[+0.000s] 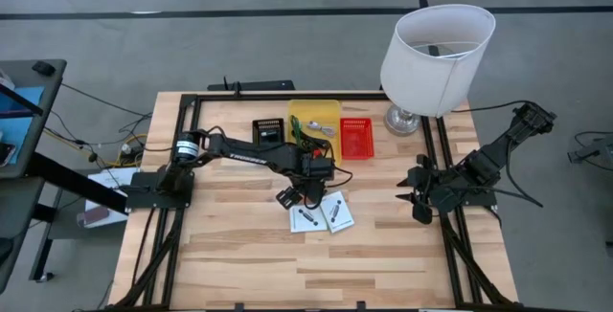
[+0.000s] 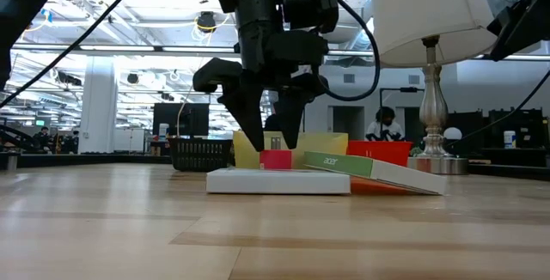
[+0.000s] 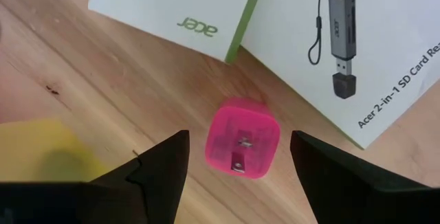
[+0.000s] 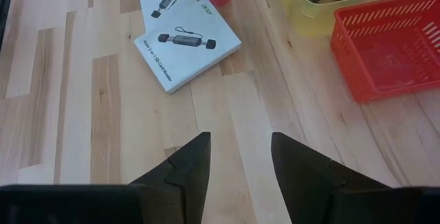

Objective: Pick and place items into bin
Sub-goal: Put the pink charger adapter into the black bin

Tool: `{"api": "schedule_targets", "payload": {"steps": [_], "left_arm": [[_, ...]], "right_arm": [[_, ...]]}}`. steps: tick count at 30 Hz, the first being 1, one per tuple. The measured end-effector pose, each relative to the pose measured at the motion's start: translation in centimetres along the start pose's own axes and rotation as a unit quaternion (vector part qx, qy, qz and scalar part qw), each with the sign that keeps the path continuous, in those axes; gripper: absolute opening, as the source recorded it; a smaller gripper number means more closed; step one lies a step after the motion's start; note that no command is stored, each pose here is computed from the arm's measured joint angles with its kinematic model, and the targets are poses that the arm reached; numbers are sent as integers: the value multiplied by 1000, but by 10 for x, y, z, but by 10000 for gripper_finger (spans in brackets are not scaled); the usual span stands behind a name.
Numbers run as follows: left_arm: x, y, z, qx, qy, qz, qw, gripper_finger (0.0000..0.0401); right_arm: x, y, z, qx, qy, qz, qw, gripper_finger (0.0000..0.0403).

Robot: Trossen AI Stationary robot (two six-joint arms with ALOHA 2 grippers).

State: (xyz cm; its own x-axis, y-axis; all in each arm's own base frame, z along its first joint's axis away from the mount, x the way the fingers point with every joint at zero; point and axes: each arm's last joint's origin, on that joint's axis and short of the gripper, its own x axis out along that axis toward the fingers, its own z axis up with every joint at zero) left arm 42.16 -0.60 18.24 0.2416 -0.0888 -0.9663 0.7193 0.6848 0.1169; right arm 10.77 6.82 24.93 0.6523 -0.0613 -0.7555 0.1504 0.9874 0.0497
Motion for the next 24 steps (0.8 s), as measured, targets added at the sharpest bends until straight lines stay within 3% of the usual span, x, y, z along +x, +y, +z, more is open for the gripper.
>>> {"api": "schedule_targets", "payload": {"steps": [16, 24], "left_arm": [[3, 1, 0, -3, -8, -7, 1000, 248], [19, 5, -7, -28, -13, -43, 999, 248]], "right_arm": [[1, 1, 0, -2, 2, -2, 1000, 148], [11, 7, 0, -16, 24, -21, 999, 150]]}}
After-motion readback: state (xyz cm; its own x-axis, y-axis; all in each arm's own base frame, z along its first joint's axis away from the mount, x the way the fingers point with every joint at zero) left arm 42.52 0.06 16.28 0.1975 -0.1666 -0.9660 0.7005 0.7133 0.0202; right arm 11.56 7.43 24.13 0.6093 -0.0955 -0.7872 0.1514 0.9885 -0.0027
